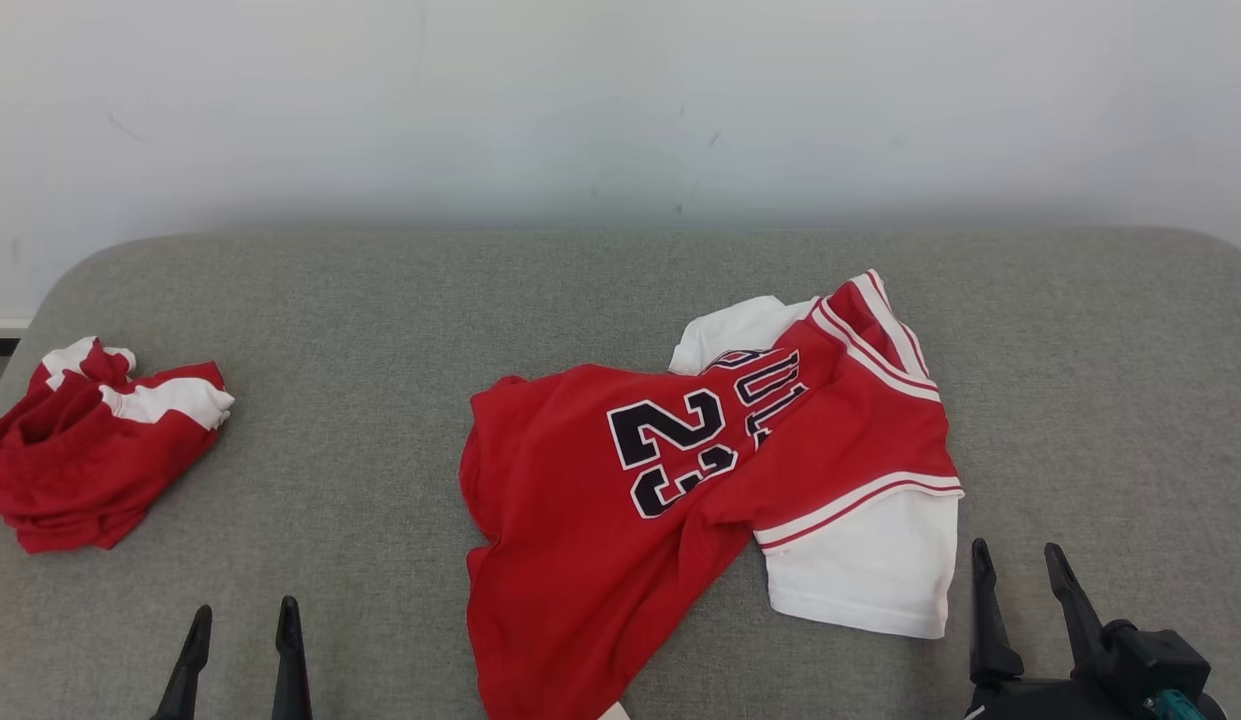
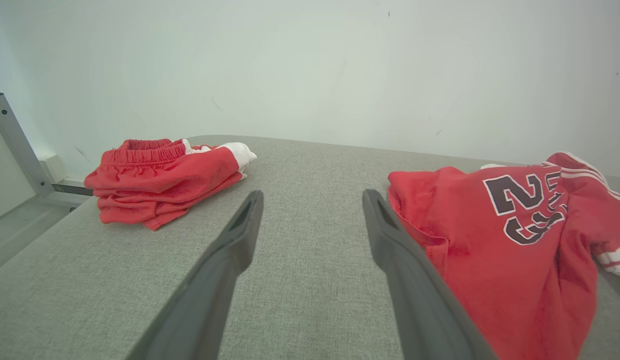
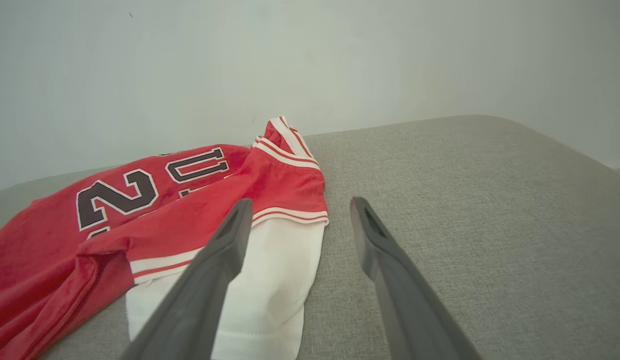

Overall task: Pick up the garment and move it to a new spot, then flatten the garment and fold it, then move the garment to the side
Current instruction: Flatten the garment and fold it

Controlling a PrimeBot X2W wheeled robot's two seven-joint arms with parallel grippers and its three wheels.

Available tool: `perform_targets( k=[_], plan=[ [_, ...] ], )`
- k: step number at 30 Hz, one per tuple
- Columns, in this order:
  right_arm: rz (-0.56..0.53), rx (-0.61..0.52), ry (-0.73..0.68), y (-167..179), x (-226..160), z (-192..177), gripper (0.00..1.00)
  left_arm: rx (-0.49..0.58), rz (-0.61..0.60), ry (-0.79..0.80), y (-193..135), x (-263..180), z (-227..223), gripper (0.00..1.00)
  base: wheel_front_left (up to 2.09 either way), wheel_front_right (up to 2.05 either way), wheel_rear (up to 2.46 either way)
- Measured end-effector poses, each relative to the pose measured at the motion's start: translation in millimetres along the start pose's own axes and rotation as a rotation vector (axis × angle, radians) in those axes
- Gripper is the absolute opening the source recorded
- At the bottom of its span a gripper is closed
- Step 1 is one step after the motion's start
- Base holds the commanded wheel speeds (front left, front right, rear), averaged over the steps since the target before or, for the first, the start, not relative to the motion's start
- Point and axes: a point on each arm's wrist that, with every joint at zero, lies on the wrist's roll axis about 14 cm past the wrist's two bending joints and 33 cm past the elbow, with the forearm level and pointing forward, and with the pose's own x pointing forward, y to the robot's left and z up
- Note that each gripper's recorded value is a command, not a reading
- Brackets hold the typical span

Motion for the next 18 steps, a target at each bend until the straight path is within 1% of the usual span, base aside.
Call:
perform_targets(
  k=[6, 18],
  plan=[
    [0.019, 0.001, 0.000, 8.1, -0.5, -0.6, 1.00, 0.008, 0.006, -0.003, 1.1, -1.7, 1.1, 1.00, 0.00, 0.00, 0.00],
    [0.116, -0.010, -0.041, 41.2, 2.2, 12.0, 1.00, 0.052, 0.016, -0.018, 7.1, -7.7, 7.5, 1.00, 0.00, 0.00, 0.00]
  ],
)
